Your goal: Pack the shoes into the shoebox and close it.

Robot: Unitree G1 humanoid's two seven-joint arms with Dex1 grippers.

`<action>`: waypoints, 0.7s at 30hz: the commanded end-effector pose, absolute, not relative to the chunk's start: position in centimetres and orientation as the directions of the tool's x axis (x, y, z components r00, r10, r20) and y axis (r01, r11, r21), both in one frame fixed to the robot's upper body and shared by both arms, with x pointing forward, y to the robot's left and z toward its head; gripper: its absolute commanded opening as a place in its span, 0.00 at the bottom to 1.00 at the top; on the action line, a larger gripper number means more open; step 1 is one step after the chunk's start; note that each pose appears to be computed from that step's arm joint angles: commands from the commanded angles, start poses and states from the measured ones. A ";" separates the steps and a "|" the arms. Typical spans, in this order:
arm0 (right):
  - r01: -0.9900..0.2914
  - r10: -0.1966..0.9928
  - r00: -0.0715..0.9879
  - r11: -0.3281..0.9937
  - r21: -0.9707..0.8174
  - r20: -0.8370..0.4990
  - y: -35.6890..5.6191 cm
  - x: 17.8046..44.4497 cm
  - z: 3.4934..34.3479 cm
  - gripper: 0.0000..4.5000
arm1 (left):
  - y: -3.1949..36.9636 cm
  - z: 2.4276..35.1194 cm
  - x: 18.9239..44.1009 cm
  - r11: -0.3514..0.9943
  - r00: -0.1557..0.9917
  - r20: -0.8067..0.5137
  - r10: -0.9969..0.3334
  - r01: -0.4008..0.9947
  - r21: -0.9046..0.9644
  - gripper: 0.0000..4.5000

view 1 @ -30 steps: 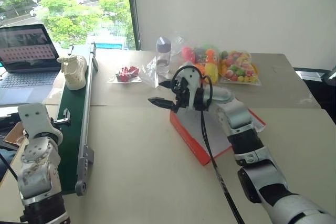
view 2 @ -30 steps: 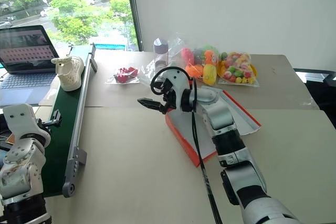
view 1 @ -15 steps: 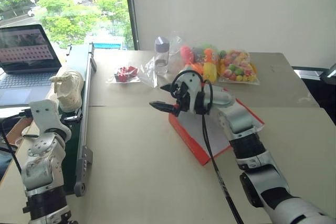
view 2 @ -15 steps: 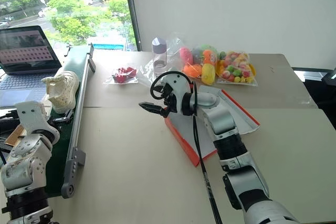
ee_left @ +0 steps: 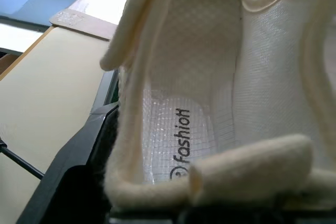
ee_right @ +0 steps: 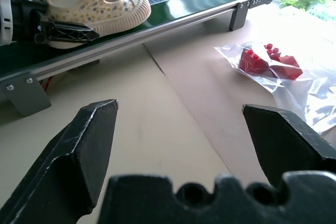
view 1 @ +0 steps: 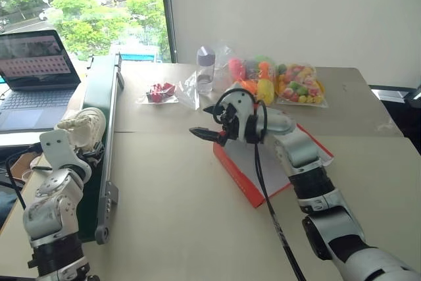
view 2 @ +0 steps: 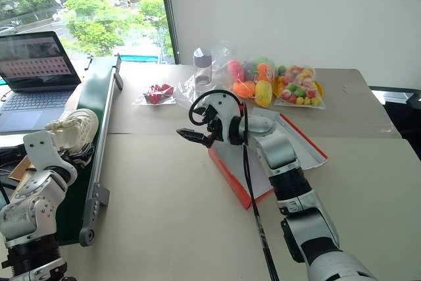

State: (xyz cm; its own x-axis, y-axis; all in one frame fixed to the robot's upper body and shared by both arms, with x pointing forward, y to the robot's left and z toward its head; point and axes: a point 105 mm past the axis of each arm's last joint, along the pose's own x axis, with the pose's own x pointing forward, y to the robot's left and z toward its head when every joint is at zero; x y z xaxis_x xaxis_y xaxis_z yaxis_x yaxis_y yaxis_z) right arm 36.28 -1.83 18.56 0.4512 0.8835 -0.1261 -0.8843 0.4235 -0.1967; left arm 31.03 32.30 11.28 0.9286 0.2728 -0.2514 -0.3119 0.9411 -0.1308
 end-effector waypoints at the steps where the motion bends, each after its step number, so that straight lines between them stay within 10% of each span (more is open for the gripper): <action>1: -0.862 0.874 0.477 0.445 -0.242 -0.092 -2.3 36.6 20.2 1.00 | 31.9 10.6 31.0 0.936 0.923 -0.288 0.257 -0.312 -0.163 0.65; 9: -0.850 0.861 0.507 0.493 -0.187 -0.034 -2.4 37.3 21.3 1.00 | 29.0 17.2 33.4 0.979 0.985 -0.024 0.171 -0.172 -0.112 0.58; 21: -0.717 0.656 0.667 0.438 0.542 0.353 -5.7 40.5 31.0 1.00 | 11.4 27.9 34.9 0.878 0.869 0.300 -0.393 0.451 -0.158 0.58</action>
